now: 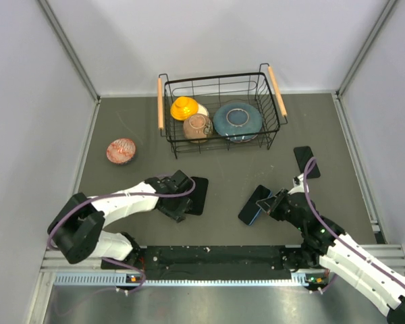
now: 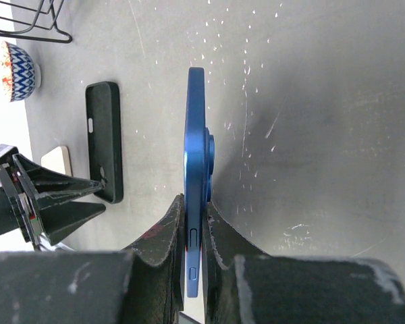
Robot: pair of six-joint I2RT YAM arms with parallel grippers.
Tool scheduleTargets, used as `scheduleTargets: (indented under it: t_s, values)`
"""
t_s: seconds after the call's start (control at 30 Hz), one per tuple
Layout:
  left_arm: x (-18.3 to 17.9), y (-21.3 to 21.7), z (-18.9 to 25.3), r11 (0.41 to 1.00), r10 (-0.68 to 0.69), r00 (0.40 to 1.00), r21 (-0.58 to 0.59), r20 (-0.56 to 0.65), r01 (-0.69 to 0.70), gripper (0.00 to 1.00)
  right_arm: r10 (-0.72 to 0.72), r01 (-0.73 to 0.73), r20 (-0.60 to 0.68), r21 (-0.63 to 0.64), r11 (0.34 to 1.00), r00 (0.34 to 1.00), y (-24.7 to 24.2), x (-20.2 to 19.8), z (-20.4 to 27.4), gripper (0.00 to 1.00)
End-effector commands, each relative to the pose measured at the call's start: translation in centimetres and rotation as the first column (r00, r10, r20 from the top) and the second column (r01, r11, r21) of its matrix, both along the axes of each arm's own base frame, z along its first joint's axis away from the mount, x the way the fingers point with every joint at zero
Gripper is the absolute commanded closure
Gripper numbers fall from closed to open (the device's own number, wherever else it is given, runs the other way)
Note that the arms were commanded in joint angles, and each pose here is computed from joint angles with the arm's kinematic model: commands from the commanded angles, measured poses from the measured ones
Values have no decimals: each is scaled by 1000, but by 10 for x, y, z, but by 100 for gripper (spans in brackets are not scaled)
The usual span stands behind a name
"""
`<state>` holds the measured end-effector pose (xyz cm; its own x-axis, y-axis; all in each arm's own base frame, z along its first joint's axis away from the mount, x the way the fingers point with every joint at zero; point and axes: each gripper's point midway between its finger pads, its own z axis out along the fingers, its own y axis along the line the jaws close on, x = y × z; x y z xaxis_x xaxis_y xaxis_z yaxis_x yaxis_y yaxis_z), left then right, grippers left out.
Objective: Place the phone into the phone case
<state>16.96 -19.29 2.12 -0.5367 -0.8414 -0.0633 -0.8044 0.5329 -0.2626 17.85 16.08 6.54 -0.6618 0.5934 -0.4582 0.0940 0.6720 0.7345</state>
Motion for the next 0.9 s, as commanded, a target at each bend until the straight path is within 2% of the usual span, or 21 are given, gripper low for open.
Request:
scheduleTargets:
  t_s: [0.0,0.03,0.13,0.27,0.3,0.37,0.5,0.53,0.6,0.63,0.67,0.7,0.77,0.8,0.87]
  values:
    - [6,-3,-2,996,90,996,14,-29,-89,53,-9,9,82,1,1000,997,0,11,30,100]
    - [5,-2,-2,996,90,995,27,-40,-89,54,-11,11,84,0,1000,996,-1,11,30,100]
    - [4,1,-4,996,78,996,56,-51,-75,65,-15,15,89,4,1000,996,-1,11,33,100]
    - [2,11,-10,991,71,996,114,-54,-64,72,-22,22,100,5,1000,995,-3,12,35,100]
    - [2,11,-10,992,62,997,117,-53,-56,85,-19,19,104,4,1000,994,-3,12,36,100]
    - [5,10,-8,991,-7,999,131,-37,12,100,-22,22,109,-2,1000,994,-4,12,38,100]
    - [28,4,12,941,-279,959,213,53,262,100,-11,18,147,-42,999,989,-8,15,48,100]
    - [34,1,21,891,-405,911,253,73,376,100,-13,21,143,-58,998,990,-10,15,48,100]
    - [49,-7,32,827,-532,835,298,141,477,100,-6,19,162,-76,997,987,-12,16,56,100]
    - [52,-10,37,734,-659,739,341,144,588,100,-4,18,167,-82,997,986,-13,15,59,100]
    - [54,-15,42,693,-707,691,346,153,633,100,-1,17,164,-95,995,987,-14,14,59,100]
    - [55,-15,43,600,-789,600,380,134,704,100,8,11,186,-100,995,983,-15,14,67,100]
    - [58,-19,50,520,-843,529,390,93,760,100,9,14,193,-117,993,981,-18,13,69,100]
    - [58,-20,52,418,-900,431,405,62,814,100,21,7,215,-127,992,976,-19,13,74,100]
    - [59,-26,58,321,-941,339,393,25,862,100,33,0,240,-136,991,970,-20,12,78,100]
